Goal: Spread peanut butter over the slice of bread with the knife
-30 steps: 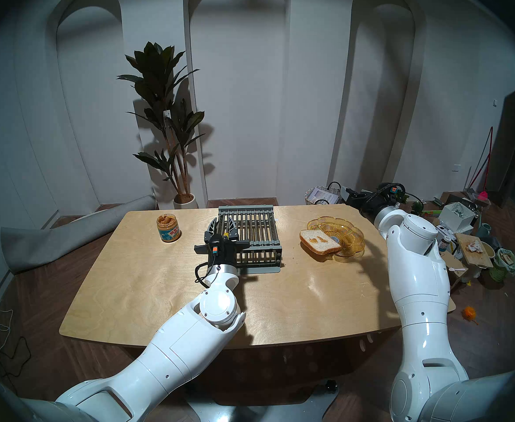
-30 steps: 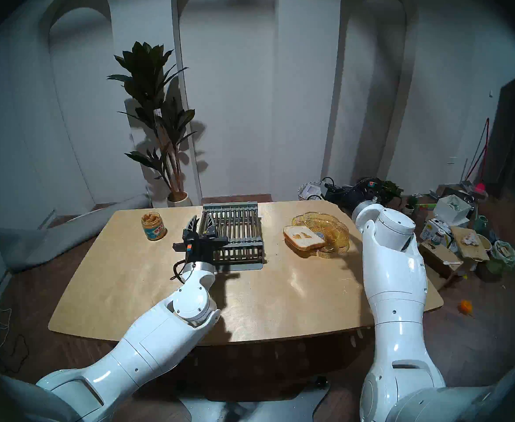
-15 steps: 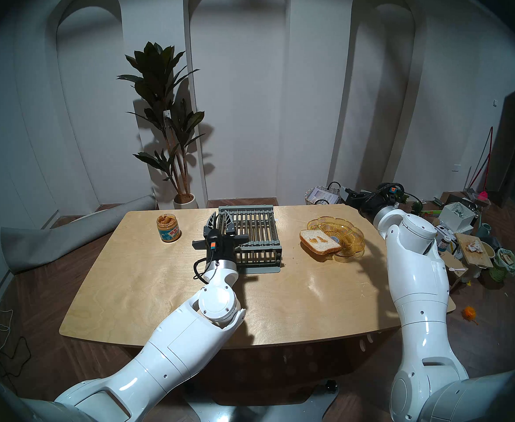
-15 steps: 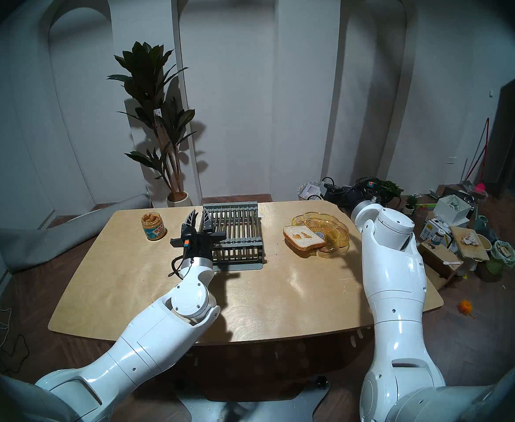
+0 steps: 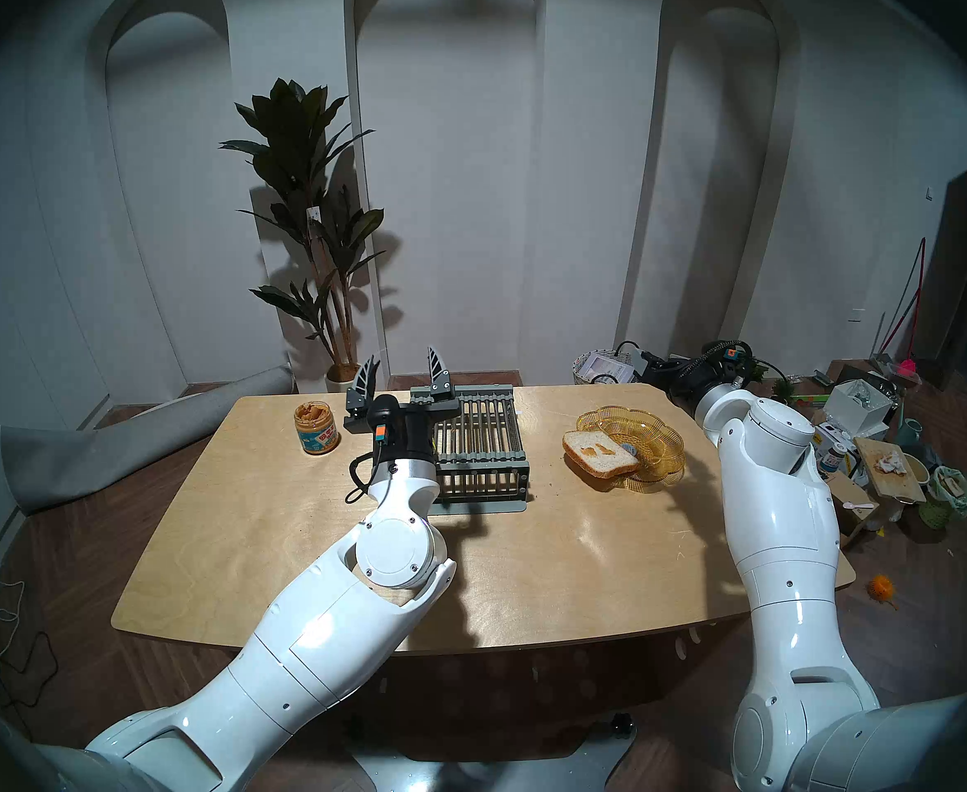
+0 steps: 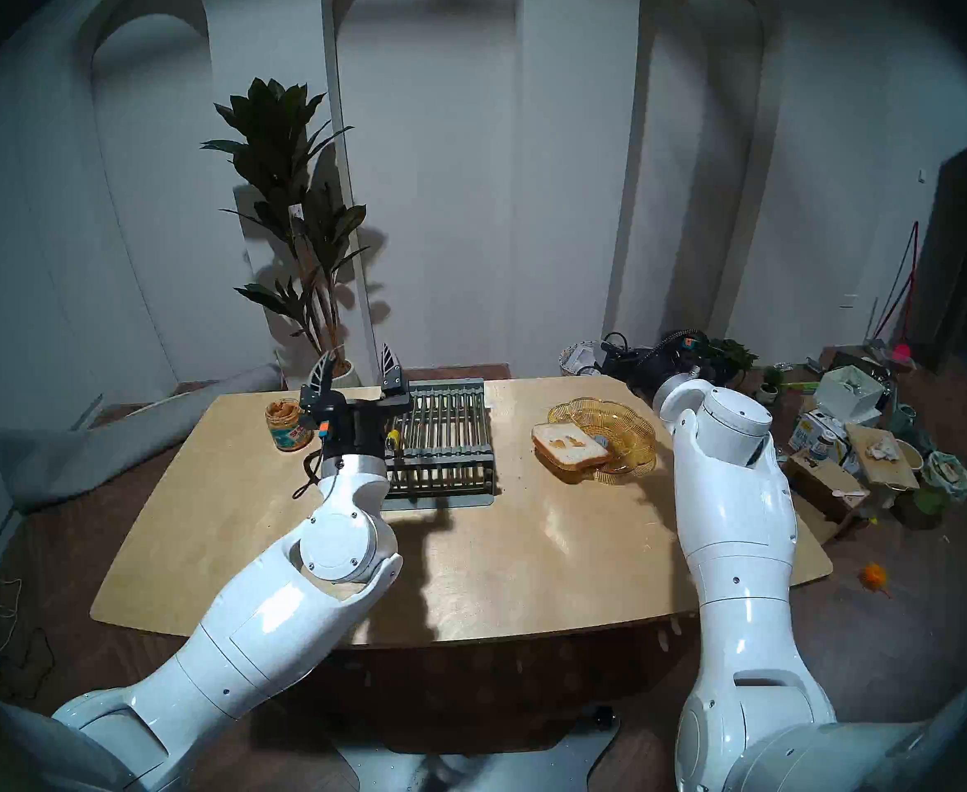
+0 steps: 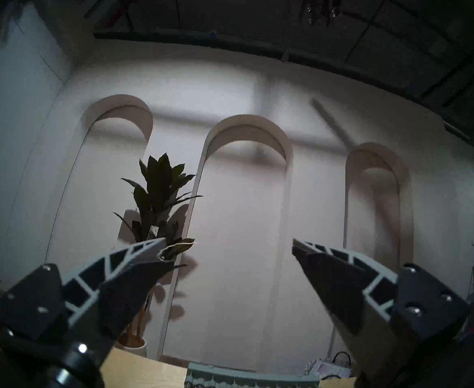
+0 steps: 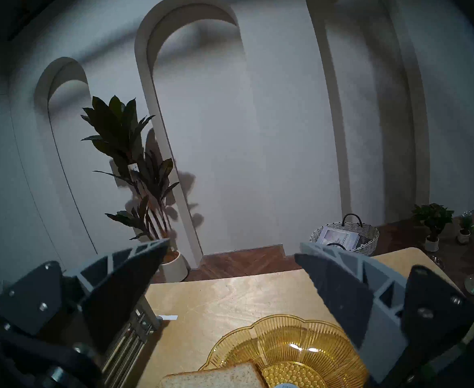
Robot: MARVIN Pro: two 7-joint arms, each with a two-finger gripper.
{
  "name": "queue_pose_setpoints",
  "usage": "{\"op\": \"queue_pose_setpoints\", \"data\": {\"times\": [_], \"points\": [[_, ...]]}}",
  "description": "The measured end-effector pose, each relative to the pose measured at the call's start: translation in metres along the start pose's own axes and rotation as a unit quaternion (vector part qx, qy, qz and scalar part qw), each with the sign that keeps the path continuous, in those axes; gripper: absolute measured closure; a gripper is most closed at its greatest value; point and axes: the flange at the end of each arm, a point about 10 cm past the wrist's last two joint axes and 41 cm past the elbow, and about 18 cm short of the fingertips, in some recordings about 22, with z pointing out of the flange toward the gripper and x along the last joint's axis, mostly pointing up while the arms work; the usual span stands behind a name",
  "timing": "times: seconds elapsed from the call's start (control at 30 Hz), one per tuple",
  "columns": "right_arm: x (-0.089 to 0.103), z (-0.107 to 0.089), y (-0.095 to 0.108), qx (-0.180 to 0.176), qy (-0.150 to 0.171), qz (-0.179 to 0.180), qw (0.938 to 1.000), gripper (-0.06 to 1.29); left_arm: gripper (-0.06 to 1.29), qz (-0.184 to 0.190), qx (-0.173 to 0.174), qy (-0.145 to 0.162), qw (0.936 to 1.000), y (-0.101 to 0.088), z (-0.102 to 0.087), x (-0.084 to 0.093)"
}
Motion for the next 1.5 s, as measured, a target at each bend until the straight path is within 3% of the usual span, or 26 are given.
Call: {"op": "queue_pose_setpoints", "data": {"times": [0.03,0.1,0.17,0.47,0.5,0.83,1.0,1.23,1.4,1.5], "points": [[0.0,0.0,-0.001,0.002,0.0,0.0,1.0,0.02,0.44,0.003,-0.006,0.001,1.0,-0.001,0.001,0.003],[-0.001,0.002,-0.004,0.007,-0.001,0.0,1.0,0.02,0.12,0.014,-0.021,0.002,0.9997,-0.005,0.003,0.01],[-0.001,0.003,-0.007,0.011,-0.002,-0.001,0.9999,0.02,0.03,0.023,-0.031,0.002,0.9993,-0.009,0.005,0.014],[-0.007,0.01,-0.03,0.039,-0.01,-0.01,0.9991,0.02,0.02,0.096,-0.064,-0.004,0.9933,-0.058,0.019,0.025],[-0.009,0.012,-0.036,0.045,-0.012,-0.014,0.9988,0.02,0.02,0.111,-0.066,-0.003,0.9916,-0.07,0.024,0.029],[-0.016,0.021,-0.069,0.065,-0.016,-0.051,0.9964,0.02,0.02,0.159,-0.081,-0.013,0.984,-0.126,0.046,0.05],[-0.02,0.026,-0.083,0.06,-0.015,-0.067,0.9958,0.02,0.02,0.165,-0.1,-0.042,0.9803,-0.148,0.049,0.052],[-0.026,0.031,-0.093,0.035,-0.015,-0.086,0.9956,0.02,0.02,0.16,-0.132,-0.106,0.9725,-0.173,0.045,0.046],[-0.032,0.036,-0.096,0.005,-0.013,-0.097,0.9952,0.02,0.02,0.14,-0.157,-0.159,0.9646,-0.192,0.042,0.042],[-0.036,0.038,-0.097,-0.007,-0.011,-0.101,0.9948,0.02,0.02,0.121,-0.167,-0.173,0.963,-0.198,0.044,0.044]]}}
